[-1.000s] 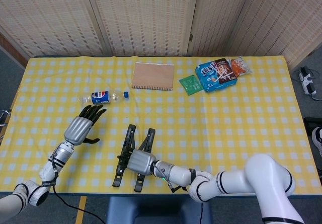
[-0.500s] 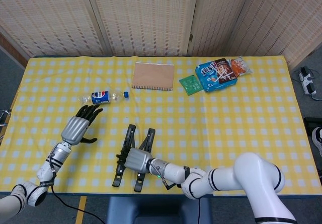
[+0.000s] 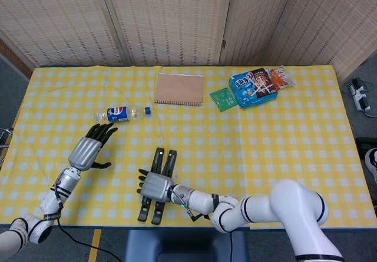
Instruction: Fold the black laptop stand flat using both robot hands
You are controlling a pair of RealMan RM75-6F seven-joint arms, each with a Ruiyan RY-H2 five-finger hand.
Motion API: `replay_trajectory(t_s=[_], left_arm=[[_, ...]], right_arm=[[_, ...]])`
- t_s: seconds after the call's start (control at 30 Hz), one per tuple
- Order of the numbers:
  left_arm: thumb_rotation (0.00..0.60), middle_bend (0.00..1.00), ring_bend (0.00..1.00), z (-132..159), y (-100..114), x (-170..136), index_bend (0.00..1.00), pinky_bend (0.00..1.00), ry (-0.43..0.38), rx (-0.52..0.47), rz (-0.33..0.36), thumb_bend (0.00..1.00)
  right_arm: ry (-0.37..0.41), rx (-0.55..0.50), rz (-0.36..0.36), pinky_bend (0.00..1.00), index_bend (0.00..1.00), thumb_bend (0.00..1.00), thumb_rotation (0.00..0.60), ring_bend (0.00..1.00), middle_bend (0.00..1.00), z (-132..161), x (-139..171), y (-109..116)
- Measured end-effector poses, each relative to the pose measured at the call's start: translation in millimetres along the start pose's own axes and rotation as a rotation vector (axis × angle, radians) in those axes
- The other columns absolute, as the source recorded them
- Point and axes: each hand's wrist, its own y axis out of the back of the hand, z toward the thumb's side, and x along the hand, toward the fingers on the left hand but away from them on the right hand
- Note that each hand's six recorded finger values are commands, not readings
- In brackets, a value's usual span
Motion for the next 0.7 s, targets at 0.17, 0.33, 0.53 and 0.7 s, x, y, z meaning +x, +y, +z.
replay_trajectory(t_s=[0.17,0.33,0.53,0.7], left_arm=[[0.6,0.03,0.0,0.7,0.8,-1.7,0.0,0.0,-0.002,0.003,0.003,0.11],[0.6,0.03,0.0,1.7,1.8,-2.6,0.0,0.0,-0.002,0.004,0.007,0.11],[0.6,0.03,0.0,4.4,5.0,-3.3,0.0,0.0,-0.003,0.005,0.018,0.11],[0.6,0.03,0.0,3.2,9.0,-6.2,0.0,0.0,0.005,0.006,0.026,0.11]], right_arm=[[-0.009,-0.007,-0.052,0.08,0.54,0.18,0.6,0.31,0.49,-6.6,5.6,4.4],[-0.034,-0.008,-0.078,0.08,0.56,0.18,0.6,0.31,0.49,-19.8,14.0,2.6],[-0.044,0.011,-0.064,0.01,0.12,0.18,0.6,0.09,0.16,-26.9,21.7,-3.3],[-0.067,0.02,-0.079,0.0,0.0,0.18,0.6,0.04,0.03,-29.6,30.4,-1.9]])
